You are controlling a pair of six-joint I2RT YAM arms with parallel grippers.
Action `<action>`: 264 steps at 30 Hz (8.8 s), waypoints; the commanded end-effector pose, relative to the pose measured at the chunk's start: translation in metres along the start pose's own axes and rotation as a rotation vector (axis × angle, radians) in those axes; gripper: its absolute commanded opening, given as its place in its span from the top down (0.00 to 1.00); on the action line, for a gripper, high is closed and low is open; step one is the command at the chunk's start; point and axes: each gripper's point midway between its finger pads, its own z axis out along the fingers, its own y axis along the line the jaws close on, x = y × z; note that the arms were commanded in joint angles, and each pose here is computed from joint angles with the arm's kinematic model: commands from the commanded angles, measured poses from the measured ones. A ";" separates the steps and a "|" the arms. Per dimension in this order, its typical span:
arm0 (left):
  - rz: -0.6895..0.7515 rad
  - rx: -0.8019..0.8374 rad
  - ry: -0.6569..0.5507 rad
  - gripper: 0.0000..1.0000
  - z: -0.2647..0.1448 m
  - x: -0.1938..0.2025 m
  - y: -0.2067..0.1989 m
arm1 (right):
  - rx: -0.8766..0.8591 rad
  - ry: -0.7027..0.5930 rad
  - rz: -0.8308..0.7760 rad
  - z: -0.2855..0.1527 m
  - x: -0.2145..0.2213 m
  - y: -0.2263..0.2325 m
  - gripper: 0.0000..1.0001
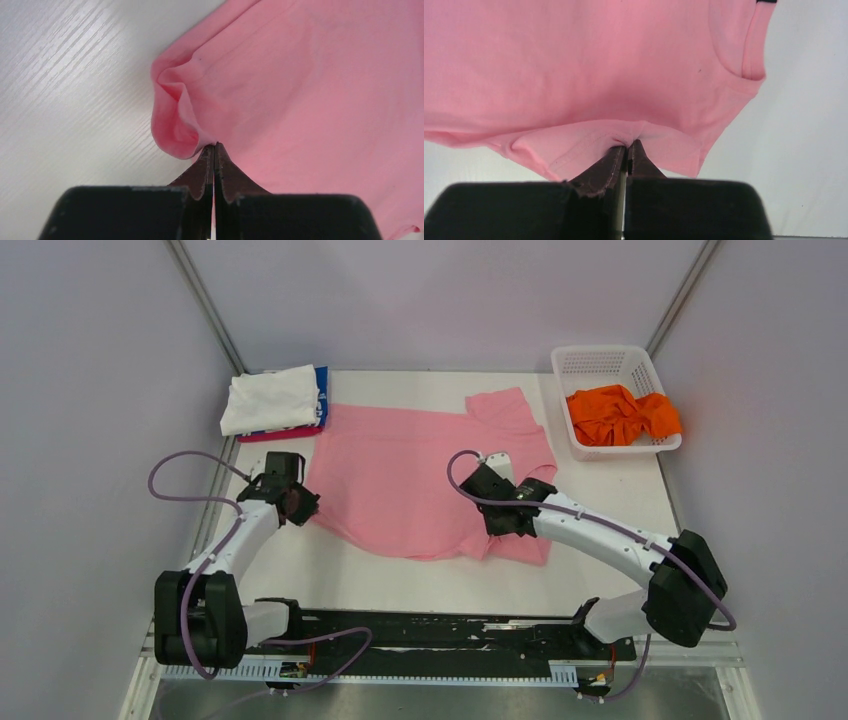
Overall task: Fold and stack the t-shirts
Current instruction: Fold the flattened tshirt in 1/3 of the way, then grab the side of the flattened tshirt furthest away from the robot with both arms, then fold the other side of the tshirt into a rectangle
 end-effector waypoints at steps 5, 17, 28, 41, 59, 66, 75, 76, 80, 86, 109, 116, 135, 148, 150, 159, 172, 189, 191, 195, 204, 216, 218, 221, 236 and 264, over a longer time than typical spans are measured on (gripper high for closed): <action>0.005 0.023 -0.094 1.00 -0.004 -0.032 -0.022 | -0.058 -0.190 0.048 -0.014 -0.073 -0.010 1.00; -0.018 0.010 -0.164 1.00 0.000 -0.061 -0.044 | -0.013 -0.276 0.055 -0.005 -0.132 -0.042 1.00; -0.043 0.009 -0.234 1.00 0.013 -0.087 -0.065 | -0.018 -0.295 0.064 0.018 -0.167 -0.061 0.98; -0.042 -0.046 -0.225 0.43 0.065 -0.106 -0.095 | 0.054 -0.213 0.134 0.109 -0.221 -0.082 0.86; 0.195 0.242 -0.020 0.00 0.013 -0.056 -0.142 | -0.163 -0.112 0.432 0.079 -0.159 -0.056 0.00; 0.275 0.186 0.143 0.00 0.062 -0.002 -0.124 | -0.269 0.039 0.509 0.107 -0.106 -0.037 0.00; 0.283 0.103 0.214 0.00 0.069 0.031 -0.086 | -0.185 0.220 0.566 0.118 -0.024 -0.053 0.00; 0.290 0.077 0.228 0.00 0.067 0.039 -0.075 | -0.165 0.244 0.571 0.116 -0.011 -0.057 0.00; 0.288 0.041 0.254 0.00 0.048 0.061 -0.045 | -0.109 0.306 0.616 0.100 0.027 -0.068 0.00; 0.272 0.038 0.276 0.00 0.012 0.091 -0.011 | -0.091 0.398 0.680 0.066 0.074 -0.069 0.00; 0.401 0.143 -0.089 0.00 -0.054 -0.012 -0.087 | -0.256 -0.216 0.560 -0.005 -0.067 -0.094 0.00; 0.617 0.064 -0.049 0.00 0.013 -0.082 -0.136 | -0.272 -0.242 0.491 0.004 -0.087 -0.092 0.00; 0.667 0.045 0.161 0.24 0.126 -0.067 -0.141 | -0.142 -0.234 0.447 0.027 -0.086 -0.112 0.00; 0.696 -0.018 0.207 0.43 0.134 -0.049 -0.117 | -0.130 -0.227 0.443 0.034 -0.081 -0.112 0.00; 0.717 -0.036 0.211 0.43 0.131 -0.046 -0.114 | -0.114 -0.226 0.446 0.036 -0.080 -0.115 0.00; 0.731 -0.155 0.208 0.54 0.128 -0.039 -0.095 | -0.095 -0.210 0.453 0.041 -0.075 -0.117 0.00; 0.637 -0.223 0.200 0.99 0.123 -0.035 -0.081 | -0.057 -0.215 0.475 0.048 -0.083 -0.123 0.00; 0.660 -0.125 0.092 1.00 0.092 -0.054 -0.113 | 0.067 -0.251 0.499 0.147 -0.230 -0.134 0.05; 0.661 -0.116 0.090 1.00 0.091 -0.054 -0.114 | 0.069 -0.266 0.477 0.162 -0.250 -0.134 0.08; 0.656 -0.101 0.096 1.00 0.091 -0.052 -0.117 | 0.073 -0.264 0.422 0.195 -0.267 -0.131 0.19; 0.654 -0.099 0.101 1.00 0.095 -0.048 -0.115 | 0.039 -0.179 0.347 0.234 -0.244 -0.116 0.28; 0.647 -0.100 0.097 1.00 0.091 -0.048 -0.112 | 0.075 -0.082 0.399 0.233 -0.192 -0.117 0.43; 0.644 -0.101 0.097 1.00 0.090 -0.048 -0.111 | 0.077 -0.082 0.417 0.233 -0.190 -0.117 0.50; 0.641 -0.092 0.095 1.00 0.087 -0.048 -0.113 | 0.063 -0.113 0.434 0.228 -0.198 -0.116 0.71; 0.646 -0.018 0.018 1.00 0.038 -0.049 -0.110 | -0.057 -0.275 0.387 0.125 -0.205 -0.111 1.00; 0.538 0.032 -0.053 1.00 -0.036 -0.005 -0.035 | -0.027 -0.127 0.413 -0.021 -0.032 -0.091 1.00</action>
